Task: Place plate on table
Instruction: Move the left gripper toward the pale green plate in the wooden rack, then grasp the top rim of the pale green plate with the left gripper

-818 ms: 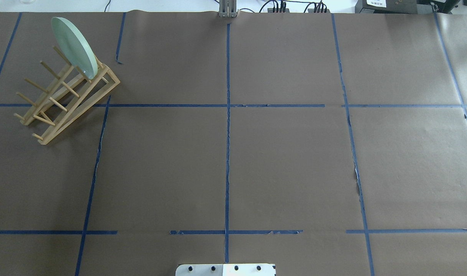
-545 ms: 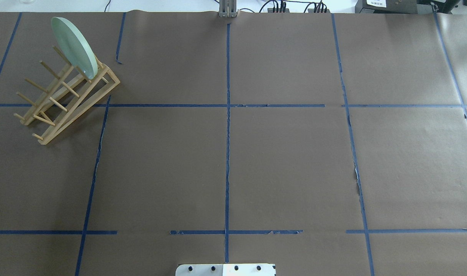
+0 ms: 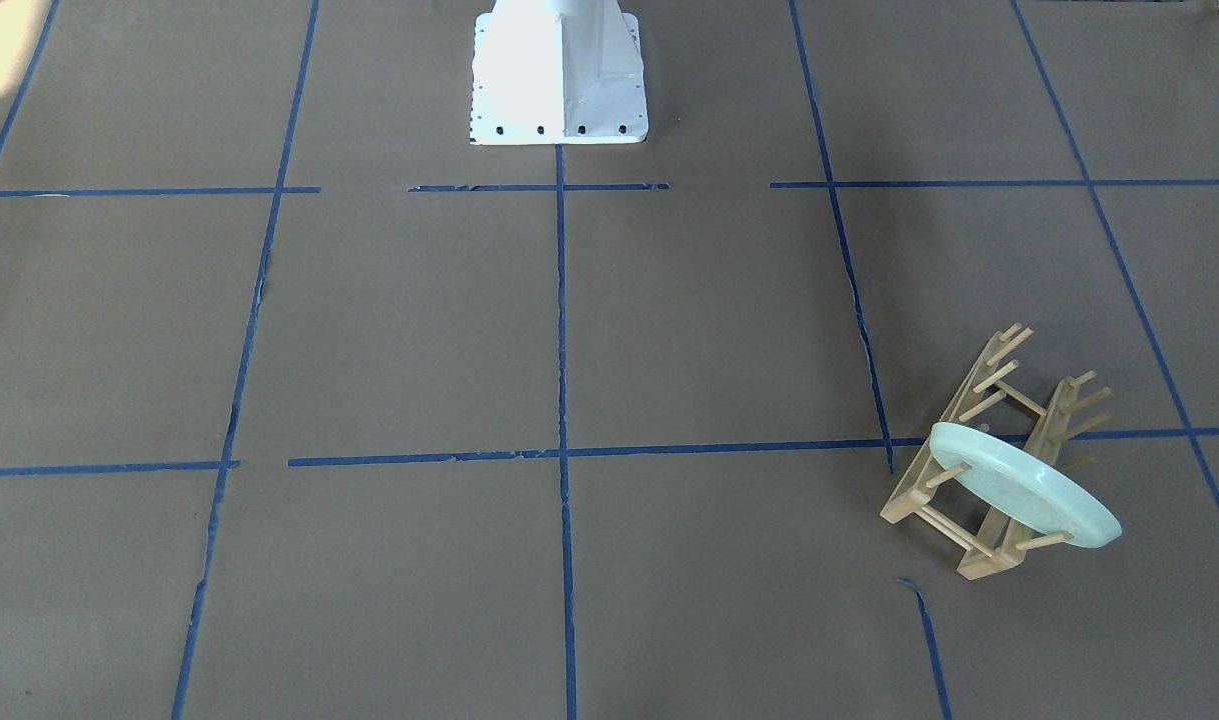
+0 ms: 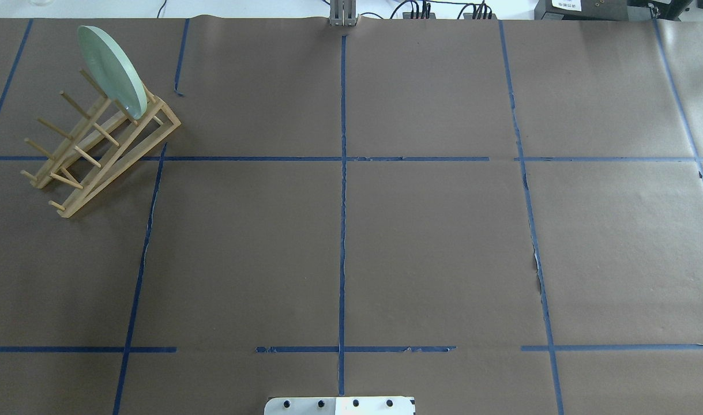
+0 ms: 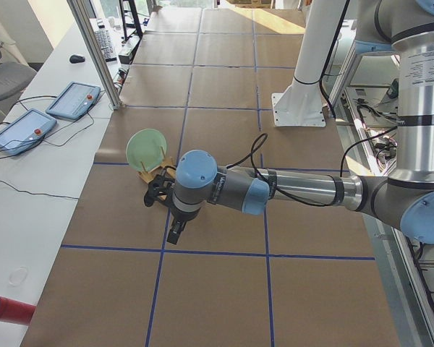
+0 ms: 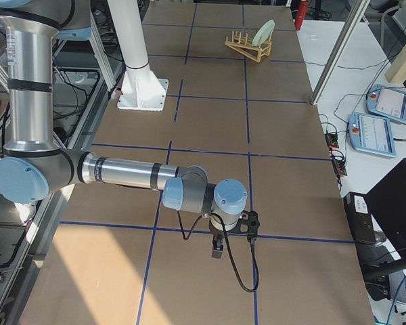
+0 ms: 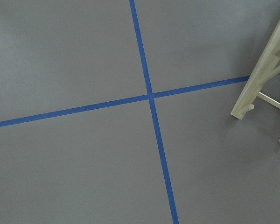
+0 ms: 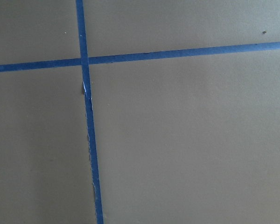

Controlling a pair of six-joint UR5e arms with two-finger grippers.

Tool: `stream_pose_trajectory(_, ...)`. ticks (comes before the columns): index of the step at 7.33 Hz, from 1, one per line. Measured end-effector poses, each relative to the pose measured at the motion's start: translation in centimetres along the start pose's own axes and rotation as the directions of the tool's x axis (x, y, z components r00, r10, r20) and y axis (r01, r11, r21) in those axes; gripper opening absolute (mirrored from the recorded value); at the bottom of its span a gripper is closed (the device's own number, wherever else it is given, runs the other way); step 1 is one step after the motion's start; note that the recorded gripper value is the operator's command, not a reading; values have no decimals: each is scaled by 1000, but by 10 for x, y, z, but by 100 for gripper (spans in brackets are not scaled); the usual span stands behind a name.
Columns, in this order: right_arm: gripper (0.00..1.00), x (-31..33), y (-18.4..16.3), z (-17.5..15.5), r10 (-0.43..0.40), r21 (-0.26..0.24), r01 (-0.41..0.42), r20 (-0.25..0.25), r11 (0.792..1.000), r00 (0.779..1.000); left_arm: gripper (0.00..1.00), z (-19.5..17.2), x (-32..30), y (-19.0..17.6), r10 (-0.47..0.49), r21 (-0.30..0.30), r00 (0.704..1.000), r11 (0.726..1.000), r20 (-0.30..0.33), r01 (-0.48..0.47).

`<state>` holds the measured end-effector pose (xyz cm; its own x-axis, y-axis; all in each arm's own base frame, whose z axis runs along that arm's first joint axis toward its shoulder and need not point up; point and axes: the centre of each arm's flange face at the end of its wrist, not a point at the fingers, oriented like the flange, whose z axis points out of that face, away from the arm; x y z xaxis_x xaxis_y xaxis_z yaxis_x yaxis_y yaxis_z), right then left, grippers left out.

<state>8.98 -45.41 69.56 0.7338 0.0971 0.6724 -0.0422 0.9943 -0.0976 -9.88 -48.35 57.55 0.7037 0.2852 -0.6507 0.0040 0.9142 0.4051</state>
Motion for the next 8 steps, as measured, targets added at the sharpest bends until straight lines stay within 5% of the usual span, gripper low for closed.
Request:
stream_pose_trajectory(2, 100, 0, 0, 0, 0, 0, 0, 0, 1000, 1000, 100, -5, 2, -63, -40, 72, 999, 997, -8, 41)
stream_pose_trajectory(4, 100, 0, 0, 0, 0, 0, 0, 0, 1000, 1000, 100, -6, 44, -106, -268, 123, 955, 951, -124, 283)
stream_pose_trajectory(6, 100, 0, 0, 0, 0, 0, 0, 0, 1000, 1000, 100, 19, 107, -132, -468, 78, 840, 860, -274, 504)
stream_pose_trajectory(8, 100, 0, 0, 0, 0, 0, 0, 0, 1000, 1000, 100, 59, 158, -161, -669, -31, 629, 694, -396, 719)
